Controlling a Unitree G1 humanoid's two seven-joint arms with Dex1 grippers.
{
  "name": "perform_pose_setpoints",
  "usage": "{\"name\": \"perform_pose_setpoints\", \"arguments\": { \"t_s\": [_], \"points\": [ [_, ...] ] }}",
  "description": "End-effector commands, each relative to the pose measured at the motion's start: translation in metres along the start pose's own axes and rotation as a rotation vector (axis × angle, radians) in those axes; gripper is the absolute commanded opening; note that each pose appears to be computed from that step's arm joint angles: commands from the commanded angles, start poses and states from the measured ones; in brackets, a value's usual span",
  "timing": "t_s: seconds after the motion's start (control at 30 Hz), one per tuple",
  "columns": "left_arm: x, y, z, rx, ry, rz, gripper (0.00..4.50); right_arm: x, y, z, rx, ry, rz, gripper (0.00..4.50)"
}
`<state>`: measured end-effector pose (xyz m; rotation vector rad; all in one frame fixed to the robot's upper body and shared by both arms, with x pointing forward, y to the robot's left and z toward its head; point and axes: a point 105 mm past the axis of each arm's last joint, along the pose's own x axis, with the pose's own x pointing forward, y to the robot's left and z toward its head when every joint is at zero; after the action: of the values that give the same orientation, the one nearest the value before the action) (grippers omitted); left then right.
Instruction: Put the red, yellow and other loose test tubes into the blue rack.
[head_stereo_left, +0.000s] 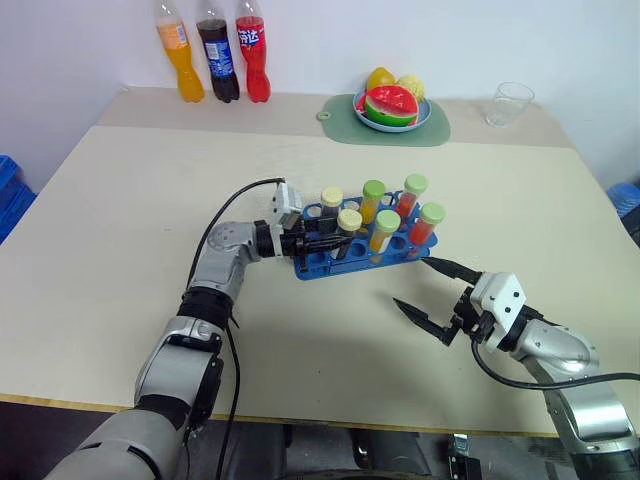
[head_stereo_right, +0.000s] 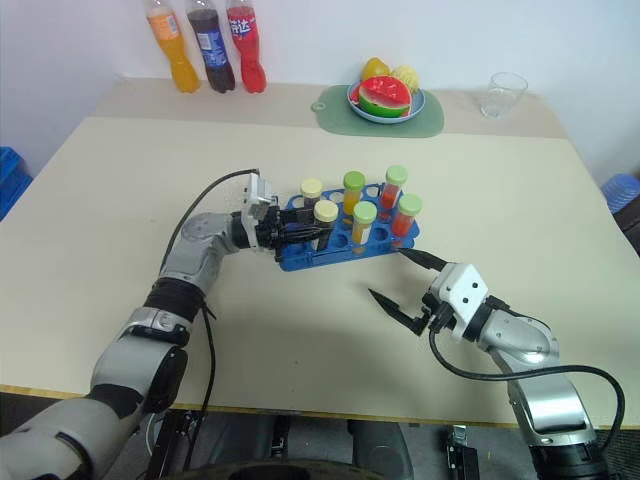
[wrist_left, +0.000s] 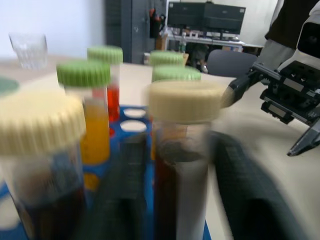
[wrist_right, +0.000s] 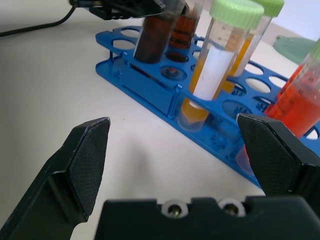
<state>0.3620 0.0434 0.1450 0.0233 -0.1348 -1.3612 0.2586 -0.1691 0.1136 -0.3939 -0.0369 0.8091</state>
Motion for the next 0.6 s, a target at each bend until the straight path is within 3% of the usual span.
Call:
{"name": "perform_pose_setpoints", "arguments": {
  "t_s": [0.03,0.23,0.43,0.6],
  "points": [
    [-0.005,0.012,0.021,0.064,-0.050,0.117,3.94,0.001,-0.003,0.007,-0.027,-0.035,-0.006,4.50],
    [-0.040,0.002,0.036,0.128,-0.088,0.253,3.94,-0.001,-0.016,0.002,-0.018,-0.026,-0.085,4.50],
    [-0.110,-0.021,0.026,0.242,0.017,0.420,3.94,-0.023,-0.031,-0.017,0.052,0.052,-0.242,4.50],
    [-0.158,-0.040,0.017,0.156,0.103,0.564,3.94,-0.050,-0.039,-0.031,0.128,0.098,-0.349,4.50]
  ]
}}
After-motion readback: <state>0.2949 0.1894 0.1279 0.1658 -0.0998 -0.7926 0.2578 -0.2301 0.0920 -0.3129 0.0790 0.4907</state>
